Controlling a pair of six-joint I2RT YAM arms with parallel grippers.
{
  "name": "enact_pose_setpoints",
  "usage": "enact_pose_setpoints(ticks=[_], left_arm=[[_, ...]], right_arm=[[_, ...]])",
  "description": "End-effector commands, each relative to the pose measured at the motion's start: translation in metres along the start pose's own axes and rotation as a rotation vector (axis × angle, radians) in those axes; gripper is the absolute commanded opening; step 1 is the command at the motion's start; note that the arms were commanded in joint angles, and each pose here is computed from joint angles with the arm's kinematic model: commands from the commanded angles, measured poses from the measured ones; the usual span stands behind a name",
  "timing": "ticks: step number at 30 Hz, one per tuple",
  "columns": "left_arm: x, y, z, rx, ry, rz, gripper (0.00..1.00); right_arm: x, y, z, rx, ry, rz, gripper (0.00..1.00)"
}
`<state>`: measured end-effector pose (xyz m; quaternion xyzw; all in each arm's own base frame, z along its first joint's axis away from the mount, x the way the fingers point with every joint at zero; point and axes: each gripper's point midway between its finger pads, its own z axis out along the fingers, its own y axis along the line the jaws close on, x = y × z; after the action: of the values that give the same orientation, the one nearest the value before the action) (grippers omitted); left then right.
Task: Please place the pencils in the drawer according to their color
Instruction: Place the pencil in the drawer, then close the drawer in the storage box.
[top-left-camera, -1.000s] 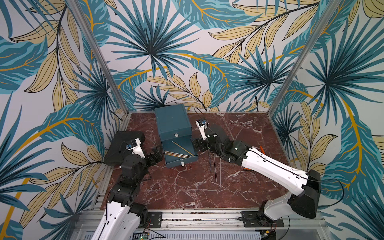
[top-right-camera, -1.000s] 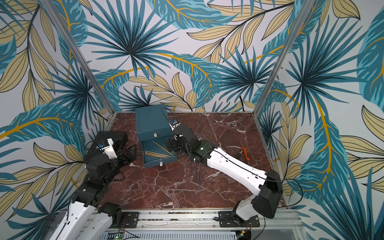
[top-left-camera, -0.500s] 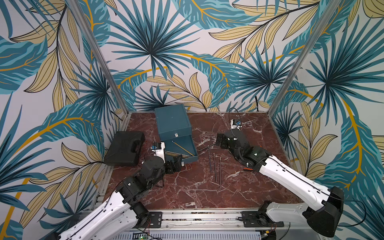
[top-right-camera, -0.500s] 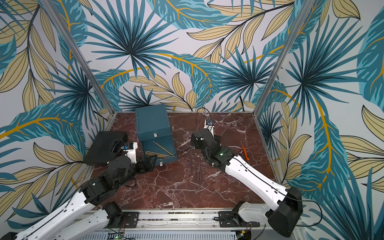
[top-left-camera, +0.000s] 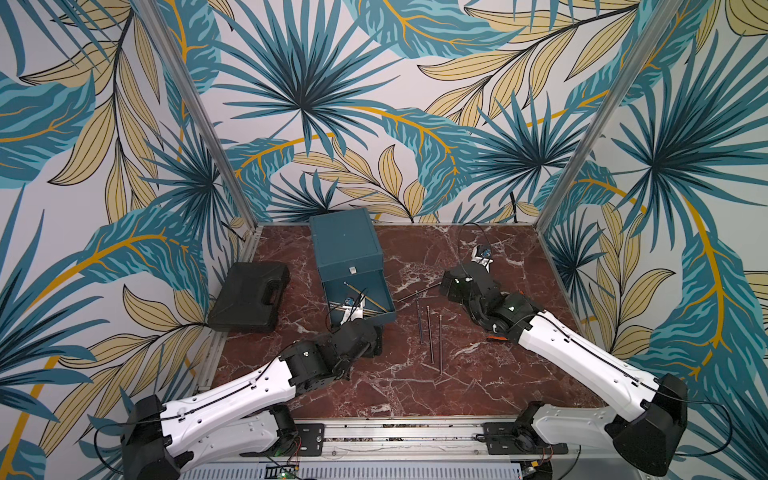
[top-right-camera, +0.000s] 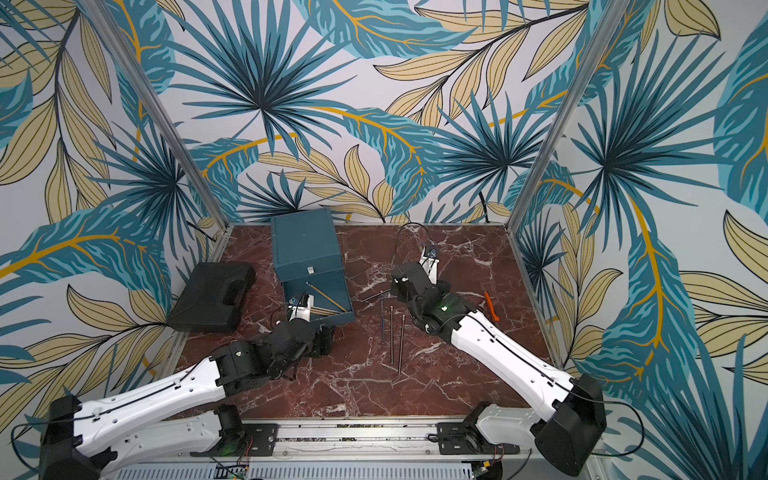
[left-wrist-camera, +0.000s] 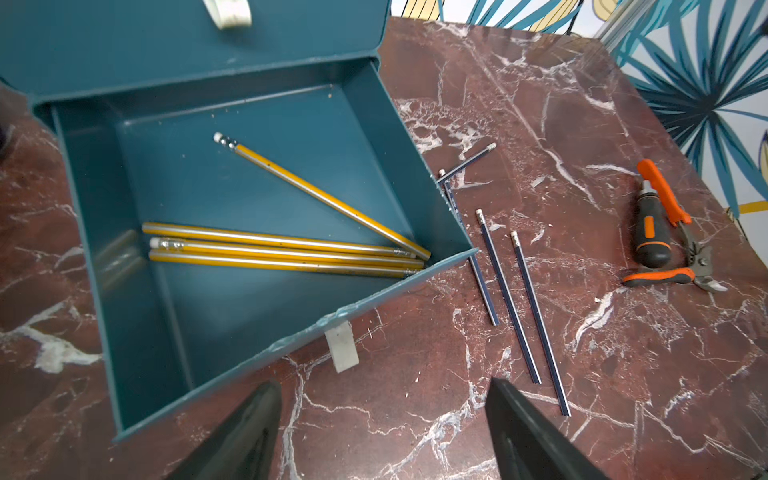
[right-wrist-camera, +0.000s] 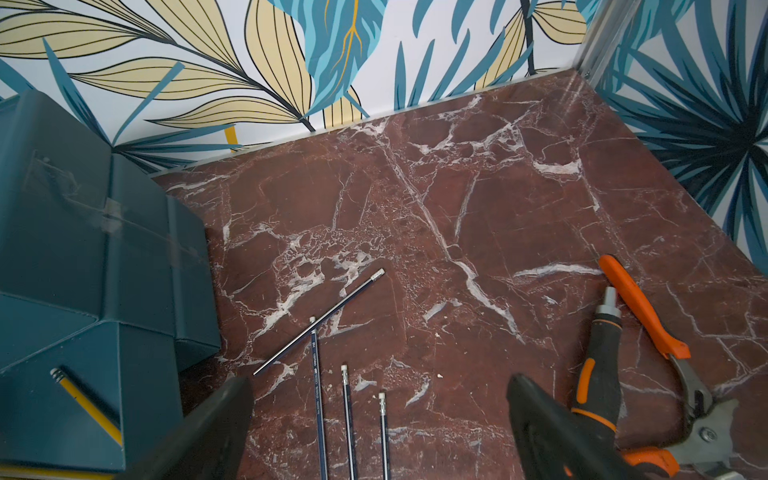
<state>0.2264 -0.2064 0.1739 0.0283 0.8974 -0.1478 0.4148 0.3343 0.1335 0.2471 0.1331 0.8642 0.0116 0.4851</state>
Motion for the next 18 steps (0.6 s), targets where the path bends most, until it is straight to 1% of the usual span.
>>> enact_pose_setpoints(ticks=[1, 5, 8, 13, 18], left_arm=[[0.002, 0.003, 0.001, -0.04, -0.014, -0.019, 0.78], [0.009, 0.01, 0.009, -0.082, -0.012, -0.029, 0.73], [0.013, 0.015, 0.015, -0.1, -0.038, -0.038, 0.69], [0.008, 0.031, 0.021, -0.154, -0.139, -0.025, 0.61], [0.0, 0.029, 0.026, -0.124, -0.206, -0.04, 0.59]], right_arm=[[0.007, -0.015, 0.002, 0.059, 0.001, 0.003, 0.99], [0.009, -0.017, 0.004, 0.069, 0.003, 0.012, 0.99], [0.01, -0.017, 0.005, 0.071, 0.009, 0.014, 0.99], [0.011, -0.019, 0.005, 0.081, 0.008, 0.01, 0.99], [0.011, -0.017, 0.005, 0.075, 0.011, 0.016, 0.99]])
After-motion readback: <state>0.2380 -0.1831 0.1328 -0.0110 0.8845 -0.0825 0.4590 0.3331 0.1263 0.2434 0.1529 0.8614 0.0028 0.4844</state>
